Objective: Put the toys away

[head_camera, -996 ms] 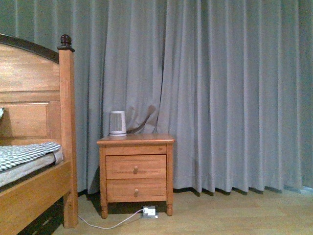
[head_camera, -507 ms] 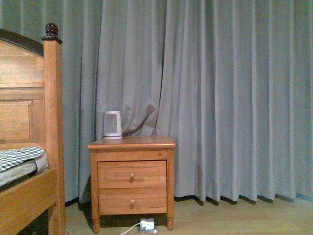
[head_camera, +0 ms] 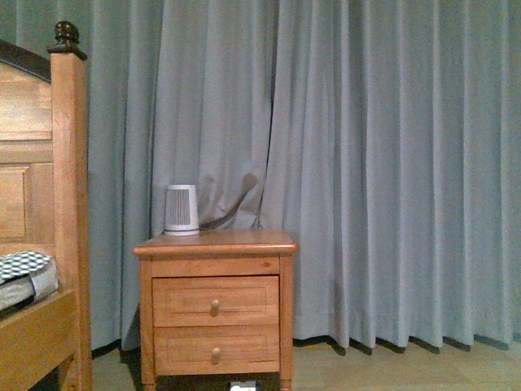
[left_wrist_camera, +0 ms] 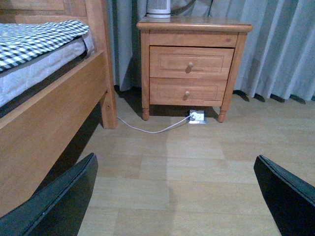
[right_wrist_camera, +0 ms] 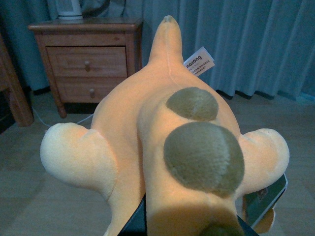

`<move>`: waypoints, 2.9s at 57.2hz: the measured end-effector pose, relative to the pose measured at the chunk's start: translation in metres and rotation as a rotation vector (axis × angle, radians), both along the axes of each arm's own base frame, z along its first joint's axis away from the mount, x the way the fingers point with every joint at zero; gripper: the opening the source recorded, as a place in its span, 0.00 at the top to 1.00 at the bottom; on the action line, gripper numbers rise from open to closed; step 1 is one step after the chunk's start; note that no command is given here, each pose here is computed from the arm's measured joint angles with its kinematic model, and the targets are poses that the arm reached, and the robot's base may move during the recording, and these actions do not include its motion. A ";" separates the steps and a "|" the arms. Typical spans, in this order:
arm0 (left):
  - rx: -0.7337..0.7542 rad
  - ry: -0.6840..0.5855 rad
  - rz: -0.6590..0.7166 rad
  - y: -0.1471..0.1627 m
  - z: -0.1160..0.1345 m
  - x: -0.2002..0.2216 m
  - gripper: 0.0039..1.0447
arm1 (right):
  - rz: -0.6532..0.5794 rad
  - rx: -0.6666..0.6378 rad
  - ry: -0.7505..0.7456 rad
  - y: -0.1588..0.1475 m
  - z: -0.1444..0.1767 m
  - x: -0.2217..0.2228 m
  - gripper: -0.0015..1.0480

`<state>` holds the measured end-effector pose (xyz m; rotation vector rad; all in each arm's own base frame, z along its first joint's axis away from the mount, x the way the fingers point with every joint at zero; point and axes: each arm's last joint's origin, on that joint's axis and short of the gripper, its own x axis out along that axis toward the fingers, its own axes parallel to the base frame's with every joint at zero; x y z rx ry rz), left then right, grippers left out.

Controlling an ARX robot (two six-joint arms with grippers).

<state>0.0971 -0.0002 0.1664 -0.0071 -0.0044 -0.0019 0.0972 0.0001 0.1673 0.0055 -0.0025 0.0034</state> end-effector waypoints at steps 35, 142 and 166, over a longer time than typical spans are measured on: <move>0.000 0.000 0.000 0.000 0.000 0.000 0.06 | 0.000 0.000 0.000 0.000 0.000 0.000 0.93; 0.000 0.000 0.000 0.000 0.000 0.000 0.06 | -0.003 0.000 0.000 0.000 0.000 0.000 0.93; 0.000 0.000 0.000 0.000 0.000 0.000 0.06 | -0.004 0.000 0.000 0.000 0.000 0.000 0.93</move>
